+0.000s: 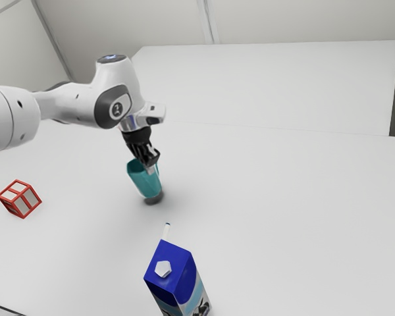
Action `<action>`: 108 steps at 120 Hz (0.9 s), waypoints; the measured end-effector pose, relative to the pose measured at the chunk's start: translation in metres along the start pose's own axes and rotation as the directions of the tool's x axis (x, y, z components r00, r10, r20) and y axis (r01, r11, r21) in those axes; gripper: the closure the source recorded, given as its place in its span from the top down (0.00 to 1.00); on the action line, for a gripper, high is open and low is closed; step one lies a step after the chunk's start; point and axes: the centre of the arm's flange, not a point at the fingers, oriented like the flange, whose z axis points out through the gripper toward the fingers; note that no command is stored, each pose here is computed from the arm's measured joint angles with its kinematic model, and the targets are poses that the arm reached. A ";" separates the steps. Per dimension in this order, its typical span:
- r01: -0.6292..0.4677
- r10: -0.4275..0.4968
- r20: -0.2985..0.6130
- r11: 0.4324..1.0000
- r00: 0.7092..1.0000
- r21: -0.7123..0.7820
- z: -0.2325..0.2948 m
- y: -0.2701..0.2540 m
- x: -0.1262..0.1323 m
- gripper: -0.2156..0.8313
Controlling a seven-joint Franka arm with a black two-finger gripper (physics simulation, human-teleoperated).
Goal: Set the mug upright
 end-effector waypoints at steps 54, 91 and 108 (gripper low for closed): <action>0.090 -0.090 0.019 0.996 0.996 0.005 0.026 0.002 0.009 0.42; 0.158 -0.158 -0.073 0.987 0.985 -0.001 -0.099 -0.005 0.011 0.71; 0.211 -0.209 -0.106 0.977 0.972 0.009 -0.168 -0.029 0.002 0.75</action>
